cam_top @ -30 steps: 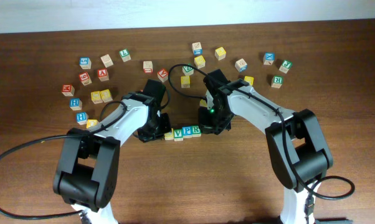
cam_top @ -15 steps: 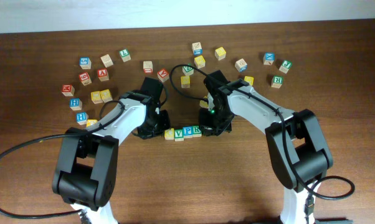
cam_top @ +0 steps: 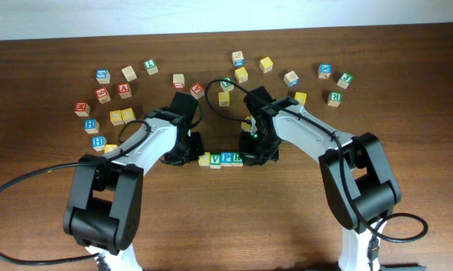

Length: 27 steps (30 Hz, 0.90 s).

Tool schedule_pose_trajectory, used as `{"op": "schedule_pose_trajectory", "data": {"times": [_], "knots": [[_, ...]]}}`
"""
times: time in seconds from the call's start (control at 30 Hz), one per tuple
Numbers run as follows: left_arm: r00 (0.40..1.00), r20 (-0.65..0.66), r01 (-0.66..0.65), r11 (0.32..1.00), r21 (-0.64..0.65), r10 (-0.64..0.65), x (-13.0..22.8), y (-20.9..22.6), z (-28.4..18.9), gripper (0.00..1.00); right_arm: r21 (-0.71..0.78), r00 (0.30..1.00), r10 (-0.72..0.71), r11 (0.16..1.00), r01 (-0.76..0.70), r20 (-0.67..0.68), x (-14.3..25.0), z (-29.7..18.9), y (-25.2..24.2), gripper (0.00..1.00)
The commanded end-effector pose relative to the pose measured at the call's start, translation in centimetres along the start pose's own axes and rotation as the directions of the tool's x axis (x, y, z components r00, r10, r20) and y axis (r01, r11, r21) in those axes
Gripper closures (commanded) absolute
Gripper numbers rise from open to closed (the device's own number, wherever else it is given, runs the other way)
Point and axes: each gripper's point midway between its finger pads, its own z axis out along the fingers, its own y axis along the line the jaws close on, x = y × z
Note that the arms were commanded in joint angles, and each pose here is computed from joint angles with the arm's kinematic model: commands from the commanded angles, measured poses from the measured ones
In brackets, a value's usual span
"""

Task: Spell out CVPR
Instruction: 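Push the row ends inward with both grippers to close gaps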

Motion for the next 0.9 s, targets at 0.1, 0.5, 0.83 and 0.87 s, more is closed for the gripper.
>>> {"op": "schedule_pose_trajectory", "data": {"times": [0.1,0.5,0.83,0.87], "knots": [[1.0,-0.016,-0.004,0.988,-0.153,0.002,0.0,2.7,0.1,0.81,0.066,0.999,-0.035,0.997,0.033,0.029,-0.4,0.2,-1.0,0.91],[0.966,-0.25,-0.055,0.996,0.075,0.072,4.8,-1.3,-0.9,1.0,-0.022,0.995,-0.072,0.997,0.073,0.075,-2.0,-0.1,0.4,0.96],[0.978,-0.185,-0.078,0.992,0.104,0.097,4.5,-4.2,-0.4,1.0,-0.001,0.994,-0.07,0.998,0.07,0.082,-2.1,-0.1,0.0,0.95],[0.98,-0.169,-0.082,0.99,0.113,0.1,4.1,-4.5,-0.3,1.0,0.001,0.994,-0.069,0.998,0.07,0.08,-2.0,-0.1,0.0,0.95]]}}
